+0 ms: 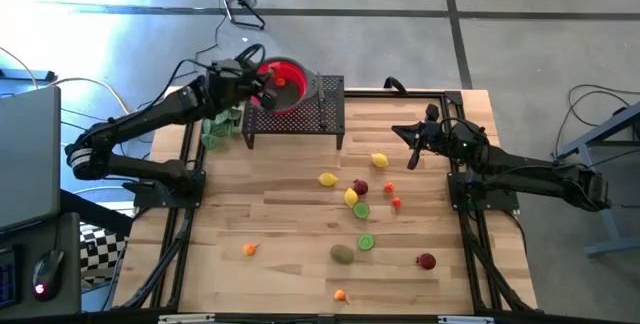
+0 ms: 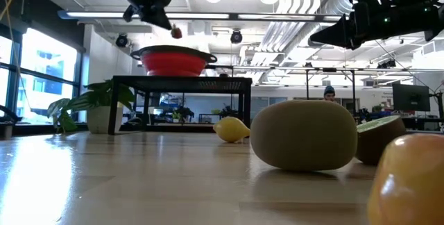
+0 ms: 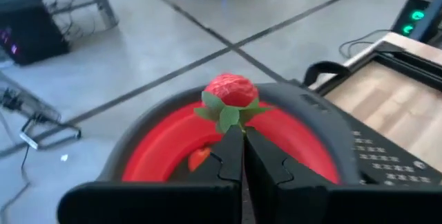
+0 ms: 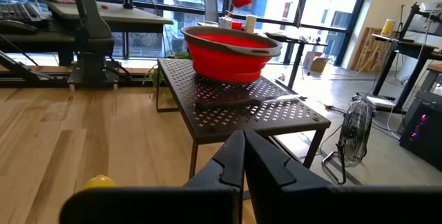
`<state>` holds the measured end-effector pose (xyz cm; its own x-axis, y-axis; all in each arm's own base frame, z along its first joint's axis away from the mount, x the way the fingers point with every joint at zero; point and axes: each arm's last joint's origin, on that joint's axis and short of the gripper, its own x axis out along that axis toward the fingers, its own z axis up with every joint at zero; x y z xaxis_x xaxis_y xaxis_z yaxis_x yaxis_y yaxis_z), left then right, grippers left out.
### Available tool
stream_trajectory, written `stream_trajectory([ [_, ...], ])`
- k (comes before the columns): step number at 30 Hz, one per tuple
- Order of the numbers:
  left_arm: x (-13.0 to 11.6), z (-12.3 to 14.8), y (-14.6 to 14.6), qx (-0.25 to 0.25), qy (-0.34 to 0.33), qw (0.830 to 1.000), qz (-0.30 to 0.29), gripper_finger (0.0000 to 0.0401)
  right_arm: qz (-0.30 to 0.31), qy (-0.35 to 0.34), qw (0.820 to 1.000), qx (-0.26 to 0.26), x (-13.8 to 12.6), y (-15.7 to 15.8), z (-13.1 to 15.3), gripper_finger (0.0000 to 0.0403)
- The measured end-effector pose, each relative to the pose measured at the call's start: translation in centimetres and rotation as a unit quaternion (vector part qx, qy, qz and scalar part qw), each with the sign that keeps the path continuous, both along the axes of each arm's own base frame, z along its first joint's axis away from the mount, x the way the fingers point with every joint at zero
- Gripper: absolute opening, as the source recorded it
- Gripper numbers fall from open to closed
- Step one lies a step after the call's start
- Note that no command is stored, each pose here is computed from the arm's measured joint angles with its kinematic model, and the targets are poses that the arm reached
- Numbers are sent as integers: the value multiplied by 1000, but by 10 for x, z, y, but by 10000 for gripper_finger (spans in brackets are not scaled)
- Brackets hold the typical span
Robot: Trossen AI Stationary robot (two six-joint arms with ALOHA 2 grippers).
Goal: Pick & Place Fruit
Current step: Put the red strawberry into the red strainer bowl on the shelf
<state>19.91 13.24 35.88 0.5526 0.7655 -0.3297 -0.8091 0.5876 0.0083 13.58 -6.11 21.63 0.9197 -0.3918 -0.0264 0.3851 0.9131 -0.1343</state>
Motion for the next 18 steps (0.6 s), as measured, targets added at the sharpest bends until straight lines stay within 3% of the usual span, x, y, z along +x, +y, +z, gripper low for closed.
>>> stream_trajectory([
  [8,-16,-11,16,-66,14,997,38,0,0,0,1000,0,0,0,0,3],
  [18,-2,-32,28,-99,51,993,43,0,0,0,1000,0,0,0,0,3],
])
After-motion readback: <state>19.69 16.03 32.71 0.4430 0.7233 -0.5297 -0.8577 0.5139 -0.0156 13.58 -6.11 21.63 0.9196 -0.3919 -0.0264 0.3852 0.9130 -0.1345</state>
